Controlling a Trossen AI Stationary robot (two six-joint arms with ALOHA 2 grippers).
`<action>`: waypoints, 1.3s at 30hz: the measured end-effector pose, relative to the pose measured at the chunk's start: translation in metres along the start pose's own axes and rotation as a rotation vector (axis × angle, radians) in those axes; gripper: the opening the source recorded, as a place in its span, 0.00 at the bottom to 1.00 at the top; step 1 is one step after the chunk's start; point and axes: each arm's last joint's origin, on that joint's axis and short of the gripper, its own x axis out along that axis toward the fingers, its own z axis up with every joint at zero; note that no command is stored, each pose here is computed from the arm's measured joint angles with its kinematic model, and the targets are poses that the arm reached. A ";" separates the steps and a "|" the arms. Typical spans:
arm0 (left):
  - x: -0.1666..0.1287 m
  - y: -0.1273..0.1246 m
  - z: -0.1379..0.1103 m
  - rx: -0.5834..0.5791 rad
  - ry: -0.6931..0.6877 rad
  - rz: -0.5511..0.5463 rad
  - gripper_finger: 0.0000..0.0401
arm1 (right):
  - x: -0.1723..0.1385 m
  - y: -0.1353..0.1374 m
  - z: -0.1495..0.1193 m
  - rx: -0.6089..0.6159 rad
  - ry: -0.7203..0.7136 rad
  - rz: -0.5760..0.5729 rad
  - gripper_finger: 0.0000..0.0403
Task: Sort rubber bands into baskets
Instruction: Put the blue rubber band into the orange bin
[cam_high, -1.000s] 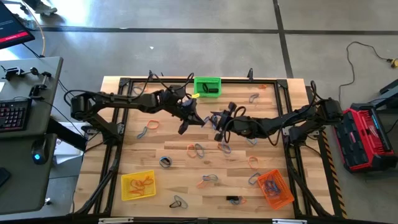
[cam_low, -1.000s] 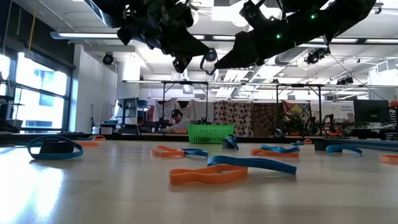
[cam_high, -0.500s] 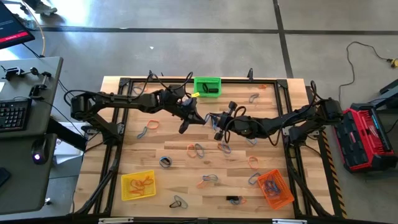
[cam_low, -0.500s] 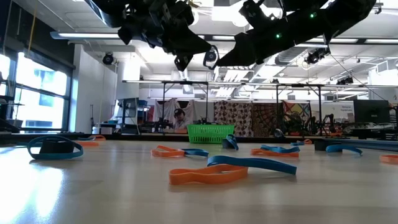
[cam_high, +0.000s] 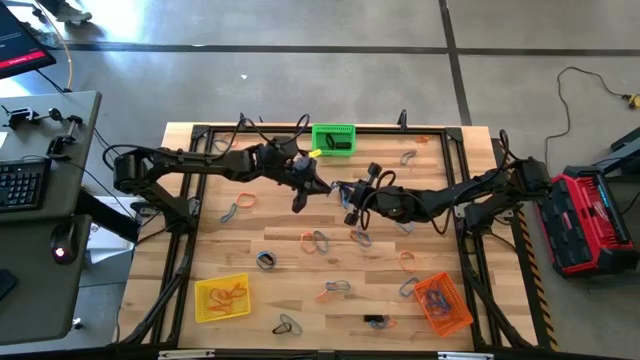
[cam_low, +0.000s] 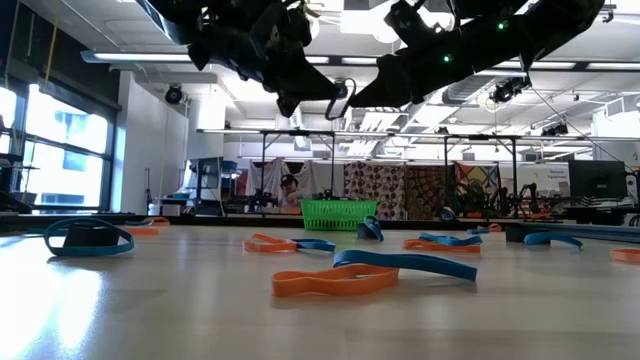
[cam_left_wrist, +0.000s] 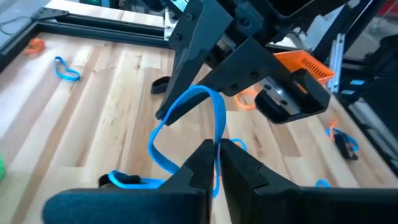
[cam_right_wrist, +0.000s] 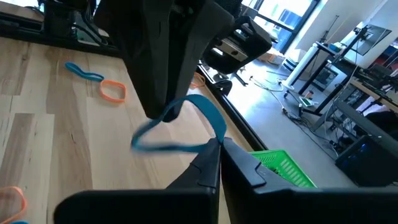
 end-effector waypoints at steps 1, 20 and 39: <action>0.000 0.000 -0.001 0.010 0.006 0.006 0.08 | 0.000 0.000 0.000 0.000 0.000 0.000 0.00; -0.018 -0.011 0.003 0.135 -0.062 0.060 0.32 | -0.026 0.009 0.022 -0.015 0.150 0.027 0.00; -0.016 -0.014 -0.041 0.159 -0.248 0.160 0.21 | -0.128 0.010 0.089 0.163 0.742 0.288 0.00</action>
